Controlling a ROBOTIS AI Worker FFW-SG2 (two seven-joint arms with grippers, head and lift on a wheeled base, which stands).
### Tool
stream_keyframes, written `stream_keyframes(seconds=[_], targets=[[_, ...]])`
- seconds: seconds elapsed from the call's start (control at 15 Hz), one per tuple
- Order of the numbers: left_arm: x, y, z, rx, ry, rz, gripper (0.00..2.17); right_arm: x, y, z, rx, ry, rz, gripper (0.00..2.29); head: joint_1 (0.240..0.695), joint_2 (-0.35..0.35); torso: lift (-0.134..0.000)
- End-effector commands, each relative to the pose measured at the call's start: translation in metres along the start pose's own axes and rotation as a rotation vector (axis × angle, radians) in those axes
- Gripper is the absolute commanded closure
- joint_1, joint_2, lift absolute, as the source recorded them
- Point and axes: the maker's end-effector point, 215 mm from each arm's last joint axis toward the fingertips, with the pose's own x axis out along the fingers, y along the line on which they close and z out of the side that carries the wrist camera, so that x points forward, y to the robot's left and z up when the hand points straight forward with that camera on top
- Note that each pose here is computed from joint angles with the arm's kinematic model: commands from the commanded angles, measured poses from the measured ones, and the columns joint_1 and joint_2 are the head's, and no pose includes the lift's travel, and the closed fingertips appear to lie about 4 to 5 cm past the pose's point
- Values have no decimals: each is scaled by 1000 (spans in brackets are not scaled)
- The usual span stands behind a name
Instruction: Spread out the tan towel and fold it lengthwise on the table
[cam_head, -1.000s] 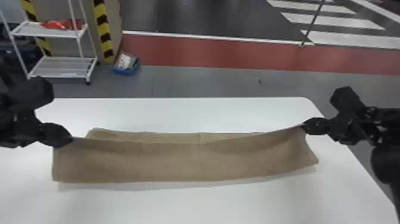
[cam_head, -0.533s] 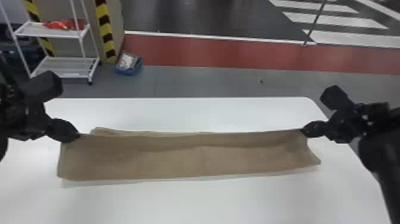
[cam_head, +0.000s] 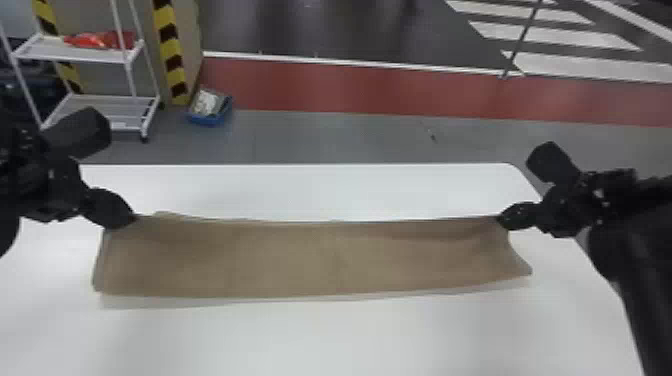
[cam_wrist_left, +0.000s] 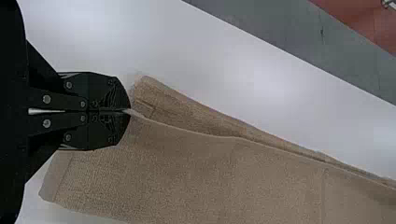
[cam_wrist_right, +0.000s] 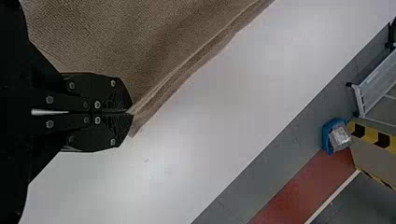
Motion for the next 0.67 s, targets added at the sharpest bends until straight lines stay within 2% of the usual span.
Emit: stream_keyframes(seconds=[0.0, 0.6], targets=[[-1, 5, 0, -2, 5, 4, 2007, 1, -3, -8, 5, 22, -3, 1305, 695, -157, -124], [9, 12, 12, 12, 9, 6, 2007, 6, 3, -10, 8, 31, 10, 1305, 695, -167, -124]])
